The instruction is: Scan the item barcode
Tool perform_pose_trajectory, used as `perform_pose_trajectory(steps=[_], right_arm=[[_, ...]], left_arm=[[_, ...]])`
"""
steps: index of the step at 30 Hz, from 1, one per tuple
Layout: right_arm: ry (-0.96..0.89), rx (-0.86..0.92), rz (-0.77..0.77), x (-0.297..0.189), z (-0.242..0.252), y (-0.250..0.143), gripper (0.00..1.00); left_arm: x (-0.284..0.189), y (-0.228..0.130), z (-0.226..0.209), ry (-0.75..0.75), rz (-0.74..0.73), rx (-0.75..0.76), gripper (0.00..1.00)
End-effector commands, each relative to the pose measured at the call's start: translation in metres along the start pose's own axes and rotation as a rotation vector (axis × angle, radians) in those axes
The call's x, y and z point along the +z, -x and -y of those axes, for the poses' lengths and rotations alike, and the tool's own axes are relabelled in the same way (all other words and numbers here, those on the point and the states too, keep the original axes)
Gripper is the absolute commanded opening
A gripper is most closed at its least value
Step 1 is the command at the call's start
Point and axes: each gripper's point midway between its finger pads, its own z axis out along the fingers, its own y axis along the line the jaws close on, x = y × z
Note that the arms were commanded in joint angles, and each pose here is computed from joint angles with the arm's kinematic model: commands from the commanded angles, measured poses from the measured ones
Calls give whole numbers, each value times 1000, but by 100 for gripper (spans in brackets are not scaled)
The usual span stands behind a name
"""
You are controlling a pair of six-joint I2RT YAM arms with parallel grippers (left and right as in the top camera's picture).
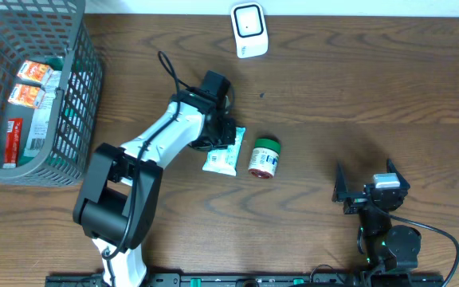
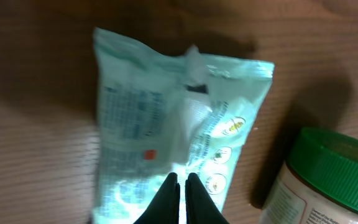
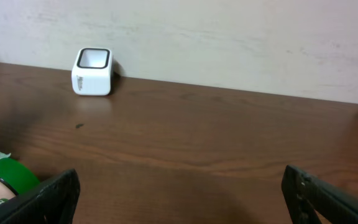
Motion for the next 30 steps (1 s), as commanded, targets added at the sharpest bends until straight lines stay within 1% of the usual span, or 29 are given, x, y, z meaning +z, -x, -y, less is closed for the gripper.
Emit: perform_pose_trajectory(steps=[1, 4, 7, 11, 14, 15, 19, 24, 30], right_arm=[[-7, -5, 1, 0, 2, 0, 99], [-7, -5, 1, 0, 2, 0, 99], [-7, -5, 1, 0, 2, 0, 99], [-7, -5, 1, 0, 2, 0, 99], [-7, -5, 1, 0, 2, 0, 99], [-7, -5, 1, 0, 2, 0, 99], [-7, -5, 1, 0, 2, 0, 99], [-7, -5, 1, 0, 2, 0, 99], [-7, -5, 1, 0, 2, 0, 99]], left_arm=[[8, -7, 0, 25, -18, -39, 7], [1, -5, 9, -18, -9, -32, 7], [-13, 5, 11, -12, 57, -19, 7], [-28, 22, -5, 100, 165, -16, 7], [-27, 25, -23, 195, 191, -23, 7], [-24, 24, -31, 228, 195, -26, 7], [-17, 14, -34, 231, 170, -24, 7], [-9, 3, -29, 237, 147, 2, 7], [1, 0, -22, 225, 159, 28, 8]])
